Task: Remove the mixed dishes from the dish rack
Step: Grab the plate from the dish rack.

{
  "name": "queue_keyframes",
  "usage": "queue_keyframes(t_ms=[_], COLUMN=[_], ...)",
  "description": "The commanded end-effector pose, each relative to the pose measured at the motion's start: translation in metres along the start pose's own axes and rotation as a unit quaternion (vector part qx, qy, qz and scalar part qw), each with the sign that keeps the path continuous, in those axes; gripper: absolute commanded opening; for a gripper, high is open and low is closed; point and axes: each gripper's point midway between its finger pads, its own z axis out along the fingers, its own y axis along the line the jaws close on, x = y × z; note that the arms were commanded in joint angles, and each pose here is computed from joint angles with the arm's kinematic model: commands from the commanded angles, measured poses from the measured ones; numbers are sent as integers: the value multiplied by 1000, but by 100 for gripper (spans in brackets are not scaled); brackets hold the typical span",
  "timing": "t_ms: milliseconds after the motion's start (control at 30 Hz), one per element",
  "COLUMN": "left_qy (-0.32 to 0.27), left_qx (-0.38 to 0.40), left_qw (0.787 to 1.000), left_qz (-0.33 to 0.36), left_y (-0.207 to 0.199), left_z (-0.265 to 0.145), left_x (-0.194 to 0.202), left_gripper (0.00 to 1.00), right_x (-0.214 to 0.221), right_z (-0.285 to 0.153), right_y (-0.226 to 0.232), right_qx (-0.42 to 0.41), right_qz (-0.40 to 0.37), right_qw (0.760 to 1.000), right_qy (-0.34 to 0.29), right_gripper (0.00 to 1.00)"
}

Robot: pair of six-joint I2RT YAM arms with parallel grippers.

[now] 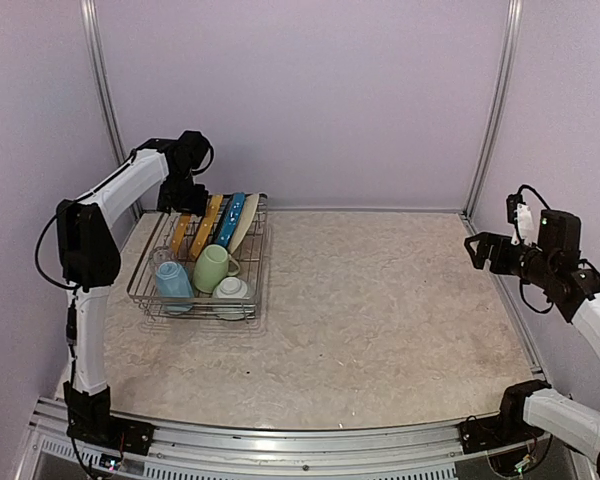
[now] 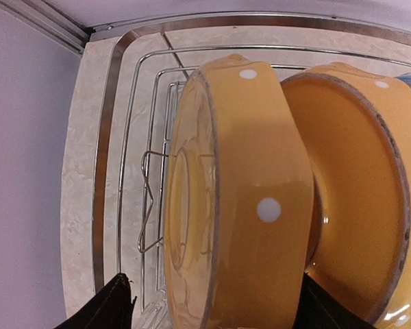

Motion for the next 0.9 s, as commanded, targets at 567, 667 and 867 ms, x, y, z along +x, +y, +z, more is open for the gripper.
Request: queue_keyframes(t_ms=[567, 667, 867], left_qy=[-20, -25, -40], left_qx=[-102, -109, -143], left_qw=[993, 991, 986], left_qz=[63, 68, 74], left_y=[13, 14, 23], left_z=[21, 18, 11], left_x=[-14, -17, -23], left_gripper=[35, 28, 17], right_x=[13, 14, 16], right_z=[12, 13, 15], right_y=[-6, -6, -8], right_qx=[10, 13, 16], right_qz=[2, 2, 2], right_qw=[1000, 1000, 1000], right_qy=[11, 12, 15], right_gripper=[100, 100, 100])
